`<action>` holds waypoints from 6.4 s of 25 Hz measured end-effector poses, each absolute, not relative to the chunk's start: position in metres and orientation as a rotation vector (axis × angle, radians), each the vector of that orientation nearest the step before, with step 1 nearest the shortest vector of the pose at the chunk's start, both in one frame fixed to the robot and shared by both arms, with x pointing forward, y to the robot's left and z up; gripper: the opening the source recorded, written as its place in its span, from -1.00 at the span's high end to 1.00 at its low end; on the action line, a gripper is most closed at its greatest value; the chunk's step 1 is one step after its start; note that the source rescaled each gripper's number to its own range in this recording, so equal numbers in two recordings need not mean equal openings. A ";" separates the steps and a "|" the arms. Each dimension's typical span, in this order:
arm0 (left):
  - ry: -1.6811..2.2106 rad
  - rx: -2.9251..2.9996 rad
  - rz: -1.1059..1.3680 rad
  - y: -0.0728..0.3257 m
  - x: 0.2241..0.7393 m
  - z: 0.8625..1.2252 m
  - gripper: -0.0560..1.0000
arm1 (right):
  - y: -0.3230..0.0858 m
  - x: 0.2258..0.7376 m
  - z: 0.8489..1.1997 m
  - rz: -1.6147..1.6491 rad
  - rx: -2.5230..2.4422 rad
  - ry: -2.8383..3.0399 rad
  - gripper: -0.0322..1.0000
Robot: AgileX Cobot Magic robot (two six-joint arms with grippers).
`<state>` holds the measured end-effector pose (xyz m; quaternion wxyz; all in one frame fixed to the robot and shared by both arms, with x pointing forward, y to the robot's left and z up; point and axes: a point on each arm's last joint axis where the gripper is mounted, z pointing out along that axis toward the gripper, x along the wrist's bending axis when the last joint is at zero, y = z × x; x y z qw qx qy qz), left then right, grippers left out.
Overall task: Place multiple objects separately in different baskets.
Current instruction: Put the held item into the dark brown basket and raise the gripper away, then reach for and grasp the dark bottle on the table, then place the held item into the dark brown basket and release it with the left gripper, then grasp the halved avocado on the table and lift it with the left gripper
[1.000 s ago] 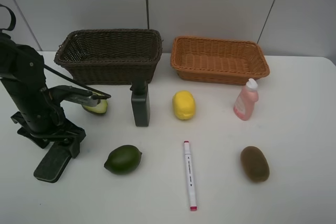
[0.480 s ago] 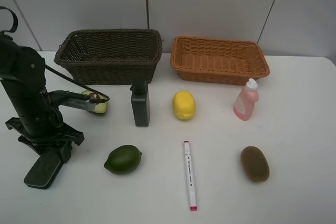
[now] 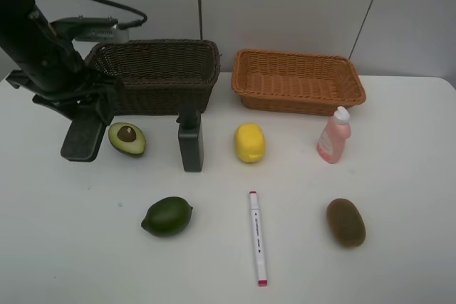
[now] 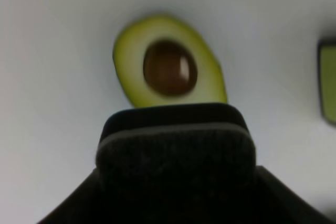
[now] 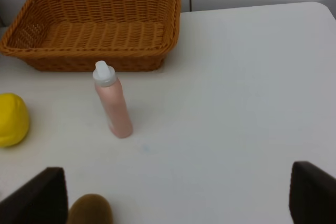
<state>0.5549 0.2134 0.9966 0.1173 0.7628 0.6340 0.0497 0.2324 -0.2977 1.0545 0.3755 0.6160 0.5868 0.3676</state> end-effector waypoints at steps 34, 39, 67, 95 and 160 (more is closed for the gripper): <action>2.038 1.987 0.203 0.197 0.717 1.035 -0.98 | -0.298 0.232 1.054 0.941 1.576 1.502 -0.99; 2.018 1.967 0.091 0.191 0.707 1.043 -0.98 | -0.298 0.232 1.054 0.941 1.576 1.502 -0.99; 2.105 2.314 -0.082 0.070 0.557 0.999 -0.98 | -0.298 0.232 1.054 0.941 1.576 1.502 -0.99; 2.080 2.419 -0.062 0.058 0.578 0.921 0.86 | -0.298 0.232 1.054 0.941 1.576 1.502 -0.99; 2.095 2.241 -0.113 0.160 0.601 1.019 -0.98 | -0.298 0.232 1.054 0.941 1.576 1.502 -0.99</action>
